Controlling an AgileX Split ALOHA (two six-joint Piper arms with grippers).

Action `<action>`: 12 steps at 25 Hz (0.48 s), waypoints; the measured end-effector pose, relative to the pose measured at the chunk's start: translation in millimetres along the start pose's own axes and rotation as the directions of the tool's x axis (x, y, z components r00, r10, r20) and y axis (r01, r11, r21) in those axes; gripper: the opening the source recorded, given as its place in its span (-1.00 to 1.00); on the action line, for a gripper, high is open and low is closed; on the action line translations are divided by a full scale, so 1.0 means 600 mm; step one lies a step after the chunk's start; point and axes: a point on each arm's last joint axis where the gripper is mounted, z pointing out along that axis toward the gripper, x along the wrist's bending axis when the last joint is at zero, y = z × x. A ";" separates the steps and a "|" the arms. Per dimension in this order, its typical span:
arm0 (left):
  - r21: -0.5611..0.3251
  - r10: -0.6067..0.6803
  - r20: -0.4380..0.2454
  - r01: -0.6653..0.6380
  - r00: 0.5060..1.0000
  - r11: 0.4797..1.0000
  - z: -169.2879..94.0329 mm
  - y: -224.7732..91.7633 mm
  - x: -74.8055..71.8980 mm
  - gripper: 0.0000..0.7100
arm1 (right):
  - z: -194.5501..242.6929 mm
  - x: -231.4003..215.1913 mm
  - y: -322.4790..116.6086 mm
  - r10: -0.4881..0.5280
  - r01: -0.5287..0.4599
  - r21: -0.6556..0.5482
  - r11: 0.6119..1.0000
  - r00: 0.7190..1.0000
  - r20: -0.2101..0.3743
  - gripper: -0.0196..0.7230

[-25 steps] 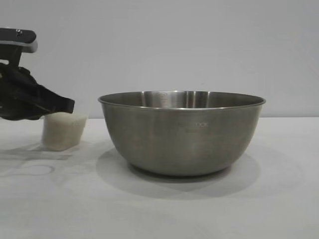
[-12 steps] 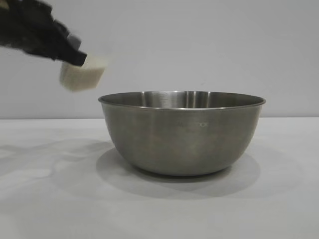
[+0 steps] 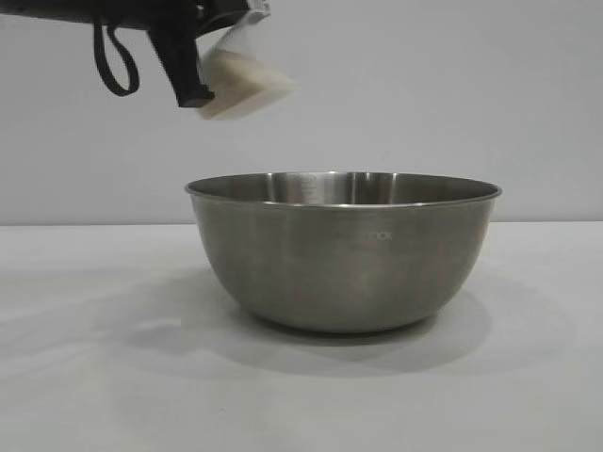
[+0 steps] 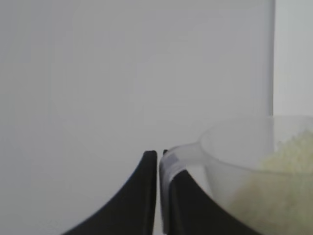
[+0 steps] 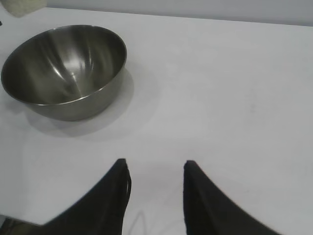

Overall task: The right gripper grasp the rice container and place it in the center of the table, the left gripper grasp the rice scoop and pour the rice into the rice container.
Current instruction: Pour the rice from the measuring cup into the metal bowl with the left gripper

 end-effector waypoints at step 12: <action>-0.105 0.521 -0.077 -0.527 0.850 0.844 0.009 0.022 0.008 -1.00 | 0.000 0.000 0.000 0.000 0.000 0.000 1.000 1.000 0.000 -0.33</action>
